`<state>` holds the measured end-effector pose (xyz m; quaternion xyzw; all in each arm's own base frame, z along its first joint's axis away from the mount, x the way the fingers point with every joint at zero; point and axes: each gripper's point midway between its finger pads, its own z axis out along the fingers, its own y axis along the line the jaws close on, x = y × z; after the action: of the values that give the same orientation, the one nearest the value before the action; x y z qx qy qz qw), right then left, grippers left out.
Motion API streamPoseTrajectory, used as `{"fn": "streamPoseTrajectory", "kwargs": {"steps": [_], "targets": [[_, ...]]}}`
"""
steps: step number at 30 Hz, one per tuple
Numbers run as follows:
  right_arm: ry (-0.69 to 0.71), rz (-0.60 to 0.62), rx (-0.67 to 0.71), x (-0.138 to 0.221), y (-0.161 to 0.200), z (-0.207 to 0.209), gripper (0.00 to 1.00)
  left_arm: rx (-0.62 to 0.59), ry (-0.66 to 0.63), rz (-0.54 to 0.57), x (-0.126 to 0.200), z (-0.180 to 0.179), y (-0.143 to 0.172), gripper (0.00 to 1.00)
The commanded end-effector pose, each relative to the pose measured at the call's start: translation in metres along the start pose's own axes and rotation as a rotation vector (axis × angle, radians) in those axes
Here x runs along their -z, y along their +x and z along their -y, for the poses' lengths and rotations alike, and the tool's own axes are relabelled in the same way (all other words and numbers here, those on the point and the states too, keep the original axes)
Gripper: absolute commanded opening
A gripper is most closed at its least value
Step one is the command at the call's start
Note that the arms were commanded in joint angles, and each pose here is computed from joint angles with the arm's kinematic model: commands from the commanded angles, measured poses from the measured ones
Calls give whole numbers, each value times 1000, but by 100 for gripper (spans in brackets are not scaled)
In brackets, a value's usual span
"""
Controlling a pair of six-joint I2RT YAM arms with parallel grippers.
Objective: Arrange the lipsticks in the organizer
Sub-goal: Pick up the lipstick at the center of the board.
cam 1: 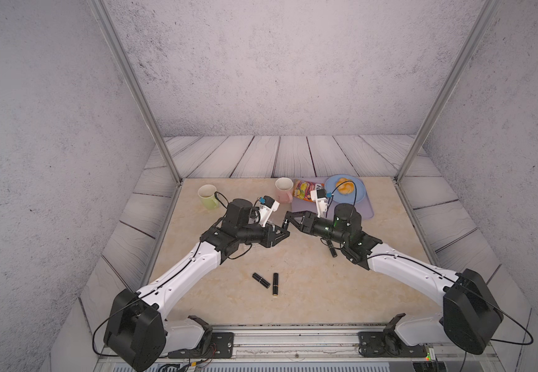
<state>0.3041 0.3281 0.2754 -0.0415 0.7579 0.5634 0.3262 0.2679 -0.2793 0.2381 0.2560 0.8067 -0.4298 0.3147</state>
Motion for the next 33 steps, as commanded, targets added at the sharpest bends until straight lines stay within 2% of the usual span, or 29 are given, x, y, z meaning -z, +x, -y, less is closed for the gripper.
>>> {"fn": "streamPoseTrajectory", "kwargs": {"steps": [1,8,14,18,26,30,33], "targets": [[19,-71,-49,4,7,0,43,-119,-79,11,8,-2,-6,0],[12,-125,-52,-1,11,-4,29,-134,-74,-2,5,3,-5,0],[12,-153,-71,-7,14,-3,37,-132,-86,-5,5,2,-6,0],[16,-152,-71,-8,13,-2,37,-129,-88,-6,5,2,-6,0],[36,-144,-55,-11,12,4,22,-122,-93,-5,5,3,-8,1],[35,-114,-16,-12,6,5,16,-88,-106,17,9,3,-13,29],[41,-99,25,-10,2,2,14,-70,-80,48,10,9,-21,42]]}}
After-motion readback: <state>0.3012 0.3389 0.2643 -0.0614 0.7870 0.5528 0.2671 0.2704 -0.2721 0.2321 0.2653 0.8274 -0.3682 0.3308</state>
